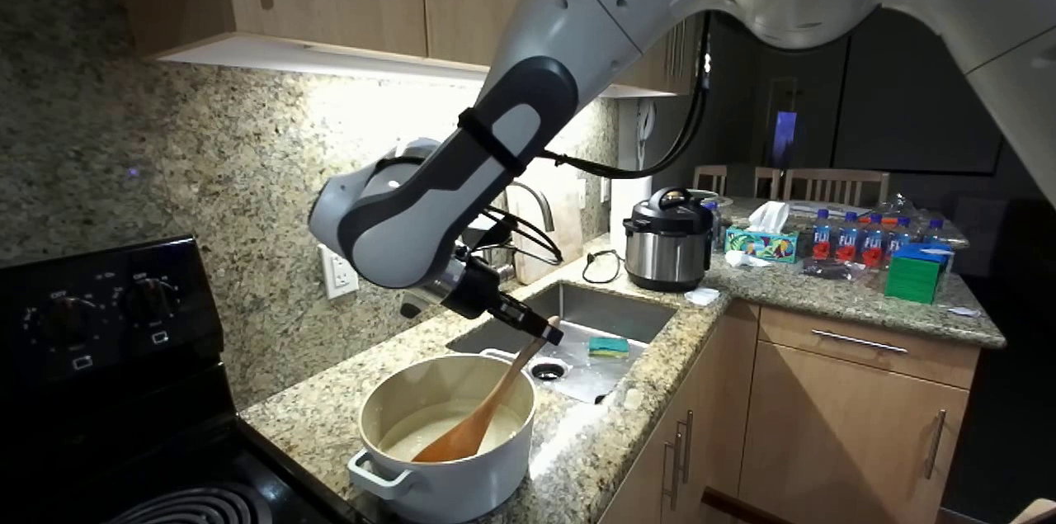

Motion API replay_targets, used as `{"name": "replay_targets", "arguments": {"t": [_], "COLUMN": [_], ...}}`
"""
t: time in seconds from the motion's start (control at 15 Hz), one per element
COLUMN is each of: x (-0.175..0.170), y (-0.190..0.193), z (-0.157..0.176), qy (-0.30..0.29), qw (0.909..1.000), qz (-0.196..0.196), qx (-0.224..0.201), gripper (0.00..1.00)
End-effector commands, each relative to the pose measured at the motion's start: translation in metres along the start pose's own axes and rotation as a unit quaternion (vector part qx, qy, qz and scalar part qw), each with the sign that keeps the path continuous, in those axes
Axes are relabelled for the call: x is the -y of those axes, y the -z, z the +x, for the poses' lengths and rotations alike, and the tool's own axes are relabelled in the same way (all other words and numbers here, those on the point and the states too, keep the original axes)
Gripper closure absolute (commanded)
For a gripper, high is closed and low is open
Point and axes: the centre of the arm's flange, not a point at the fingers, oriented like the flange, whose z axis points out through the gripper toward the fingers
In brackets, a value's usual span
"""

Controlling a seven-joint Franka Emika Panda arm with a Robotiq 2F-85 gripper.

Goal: Use the wooden spoon to stir the water in the pot.

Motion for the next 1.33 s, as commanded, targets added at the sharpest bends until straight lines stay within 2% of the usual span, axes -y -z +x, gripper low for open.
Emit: {"name": "replay_targets", "arguments": {"t": [0.0, 0.27, 0.4, 0.67, 1.0, 1.27], "x": [0.004, -0.009, -0.016, -0.026, -0.024, -0.006], "y": [-0.007, -0.009, -0.008, -0.002, 0.003, 0.000], "z": [-0.034, -0.058, -0.057, -0.031, 0.013, 0.024], "qy": [-0.036, -0.077, -0.093, -0.113, -0.076, -0.035], "qw": [0.9990, 0.9953, 0.9938, 0.9919, 0.9949, 0.9961], "qz": [0.019, 0.048, 0.046, 0.029, 0.000, -0.026], "qx": [0.017, 0.034, 0.039, 0.050, 0.066, 0.076], "gripper": [0.91, 0.91, 0.91, 0.91, 0.91, 0.91]}}
